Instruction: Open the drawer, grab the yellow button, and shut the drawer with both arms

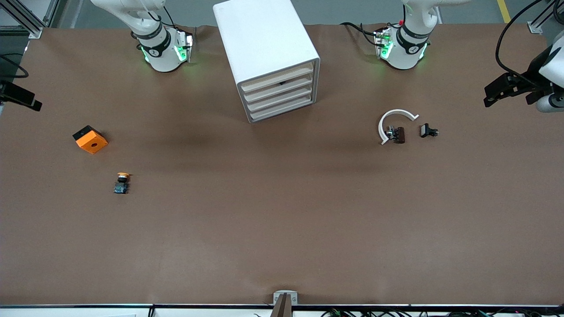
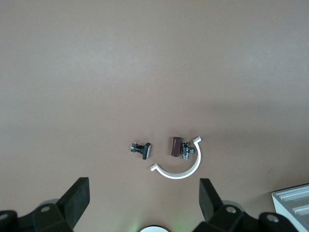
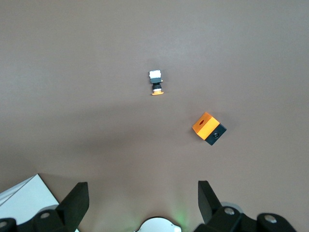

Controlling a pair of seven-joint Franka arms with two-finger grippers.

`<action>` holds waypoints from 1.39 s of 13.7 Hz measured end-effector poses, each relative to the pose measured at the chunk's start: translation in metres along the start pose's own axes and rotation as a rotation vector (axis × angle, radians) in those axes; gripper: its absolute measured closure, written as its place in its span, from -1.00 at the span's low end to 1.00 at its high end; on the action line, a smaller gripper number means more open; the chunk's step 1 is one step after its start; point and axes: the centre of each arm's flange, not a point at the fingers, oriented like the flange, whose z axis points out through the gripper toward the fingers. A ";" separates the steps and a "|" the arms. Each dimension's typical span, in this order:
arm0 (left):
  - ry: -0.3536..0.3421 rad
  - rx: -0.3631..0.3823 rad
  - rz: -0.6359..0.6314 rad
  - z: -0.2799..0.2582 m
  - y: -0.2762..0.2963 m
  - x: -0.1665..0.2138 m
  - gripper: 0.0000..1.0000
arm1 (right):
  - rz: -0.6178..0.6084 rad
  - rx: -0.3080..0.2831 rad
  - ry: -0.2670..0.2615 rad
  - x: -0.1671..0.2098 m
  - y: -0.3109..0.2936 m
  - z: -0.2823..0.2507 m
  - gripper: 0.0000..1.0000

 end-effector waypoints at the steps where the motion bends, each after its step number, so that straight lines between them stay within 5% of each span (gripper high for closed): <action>1: -0.002 -0.001 -0.003 0.001 -0.002 0.000 -1.00 | -0.017 0.001 0.006 -0.002 0.001 -0.002 -1.00; 19: -0.018 -0.029 -0.033 0.003 -0.016 -0.004 -1.00 | -0.071 0.017 0.046 -0.050 0.027 0.022 -1.00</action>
